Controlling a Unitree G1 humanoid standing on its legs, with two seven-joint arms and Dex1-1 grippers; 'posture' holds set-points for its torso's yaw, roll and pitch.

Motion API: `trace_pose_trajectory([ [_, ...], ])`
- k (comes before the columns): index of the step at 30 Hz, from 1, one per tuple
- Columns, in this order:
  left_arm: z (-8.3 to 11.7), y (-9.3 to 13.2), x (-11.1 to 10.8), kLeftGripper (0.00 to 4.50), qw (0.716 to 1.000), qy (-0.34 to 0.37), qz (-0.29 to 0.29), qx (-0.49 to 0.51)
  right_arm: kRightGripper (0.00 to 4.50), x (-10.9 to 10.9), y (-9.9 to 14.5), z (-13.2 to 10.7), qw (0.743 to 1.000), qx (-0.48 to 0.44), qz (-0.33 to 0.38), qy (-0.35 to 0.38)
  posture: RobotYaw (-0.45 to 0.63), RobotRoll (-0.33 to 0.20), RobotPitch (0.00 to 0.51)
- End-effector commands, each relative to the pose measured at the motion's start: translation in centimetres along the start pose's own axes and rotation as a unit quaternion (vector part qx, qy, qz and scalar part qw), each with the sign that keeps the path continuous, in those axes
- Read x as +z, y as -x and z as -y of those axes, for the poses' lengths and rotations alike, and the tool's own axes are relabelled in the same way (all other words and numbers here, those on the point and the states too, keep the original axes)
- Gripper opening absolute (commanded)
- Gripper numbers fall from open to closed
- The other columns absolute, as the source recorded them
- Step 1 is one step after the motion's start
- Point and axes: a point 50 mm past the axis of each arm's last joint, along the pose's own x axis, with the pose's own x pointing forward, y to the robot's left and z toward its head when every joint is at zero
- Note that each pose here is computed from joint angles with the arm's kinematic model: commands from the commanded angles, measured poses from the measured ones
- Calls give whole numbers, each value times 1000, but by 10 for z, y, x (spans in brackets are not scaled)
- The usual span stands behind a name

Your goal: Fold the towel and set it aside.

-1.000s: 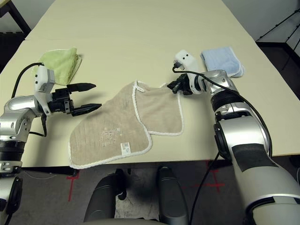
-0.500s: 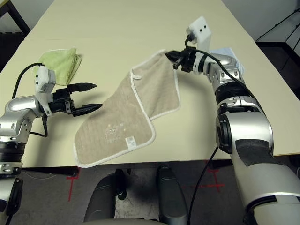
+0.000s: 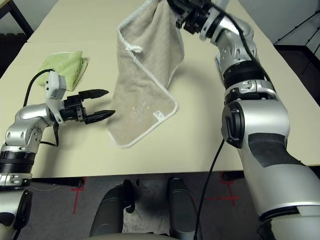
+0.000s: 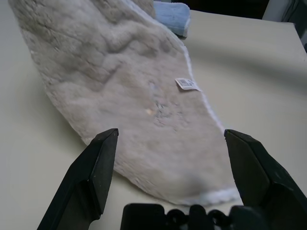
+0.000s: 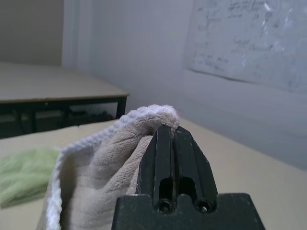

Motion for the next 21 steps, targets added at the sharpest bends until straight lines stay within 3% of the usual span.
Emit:
trace_pose_trajectory([
  [1,4,-6,2,4500,1000,-2,7,-12,28,29,-8,6,998,-20,59,-24,-118,0,153],
  [12,4,-8,-1,4500,1000,3,8,-16,28,115,-7,23,983,-40,180,2,-126,0,153],
  [16,4,-8,-1,4500,1000,4,10,-16,28,127,-8,23,978,-45,203,-6,-127,0,154],
  [21,6,-10,-2,4500,1000,7,12,-18,28,123,-14,17,979,-37,201,-15,-127,0,158],
])
